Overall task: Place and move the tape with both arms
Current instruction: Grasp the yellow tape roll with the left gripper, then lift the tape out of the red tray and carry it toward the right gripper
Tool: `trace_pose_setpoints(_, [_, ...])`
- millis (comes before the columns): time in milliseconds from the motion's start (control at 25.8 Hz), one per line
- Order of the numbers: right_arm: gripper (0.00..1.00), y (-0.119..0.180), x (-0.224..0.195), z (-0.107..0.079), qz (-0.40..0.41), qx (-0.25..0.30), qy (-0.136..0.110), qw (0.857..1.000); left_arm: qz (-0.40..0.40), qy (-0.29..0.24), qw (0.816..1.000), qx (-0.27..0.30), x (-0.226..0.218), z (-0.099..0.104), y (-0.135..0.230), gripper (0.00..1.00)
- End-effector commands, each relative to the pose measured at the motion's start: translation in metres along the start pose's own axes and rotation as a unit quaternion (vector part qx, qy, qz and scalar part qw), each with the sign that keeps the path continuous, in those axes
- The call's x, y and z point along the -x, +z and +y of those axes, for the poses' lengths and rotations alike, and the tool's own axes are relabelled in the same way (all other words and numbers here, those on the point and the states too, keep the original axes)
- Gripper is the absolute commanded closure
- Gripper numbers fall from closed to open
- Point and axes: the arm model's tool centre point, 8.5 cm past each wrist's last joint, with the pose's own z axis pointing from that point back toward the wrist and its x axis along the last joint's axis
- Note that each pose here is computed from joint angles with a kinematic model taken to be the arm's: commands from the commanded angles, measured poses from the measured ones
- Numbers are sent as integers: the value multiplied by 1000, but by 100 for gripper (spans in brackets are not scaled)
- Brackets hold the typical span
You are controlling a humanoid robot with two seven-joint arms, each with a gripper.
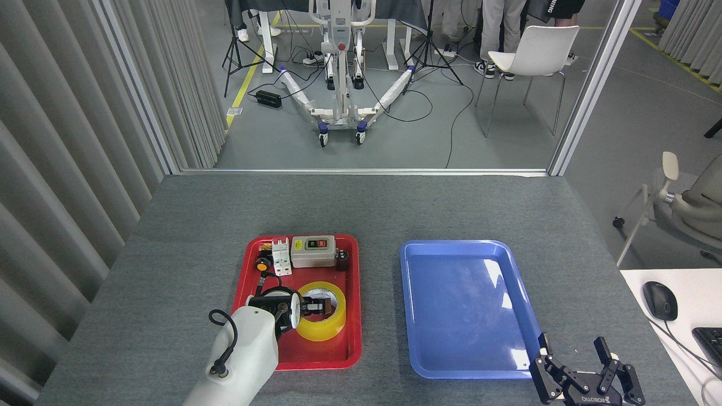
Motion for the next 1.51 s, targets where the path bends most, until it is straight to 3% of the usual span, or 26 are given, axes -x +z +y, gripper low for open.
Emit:
trace_pose_setpoints(0, [0, 0, 0, 0, 0, 0, 0, 1000, -1, 3, 1000, 25, -1, -2, -5, 0])
trace_pose_setpoints(504, [0, -1, 3, -1, 4, 1, 2, 1000, -1, 0, 999, 43, -4, -8, -13, 1])
trace_pose_setpoints(543, [0, -1, 3, -1, 4, 1, 1, 1000, -1, -3, 999, 41, -4, -8, -13, 5])
trace_pose_setpoints(620, [0, -1, 4, -2, 5, 2, 3, 1000, -1, -6, 999, 36, -6, -8, -13, 27])
trace_pose_setpoints(698, [0, -1, 3, -2, 4, 2, 2, 1000, -1, -6, 999, 35, -6, -8, -13, 34])
trace_pose_setpoints(775, [0, -1, 3, -2, 4, 2, 1, 1000, -1, -6, 999, 36, -6, -9, -14, 49])
trace_pose_setpoints(891, [0, -1, 3, -2, 4, 2, 1, 1000, 0, -6, 999, 37, -5, -9, -14, 50])
trace_pose_setpoints(1279, [0, -1, 2, -1, 2, 2, 2, 1000, 4, -7, 999, 36, 1, -9, -15, 71])
trace_pose_setpoints(1473, [0, -2, 3, -2, 0, 2, 4, 1000, 6, -8, 999, 37, 3, -9, -16, 76])
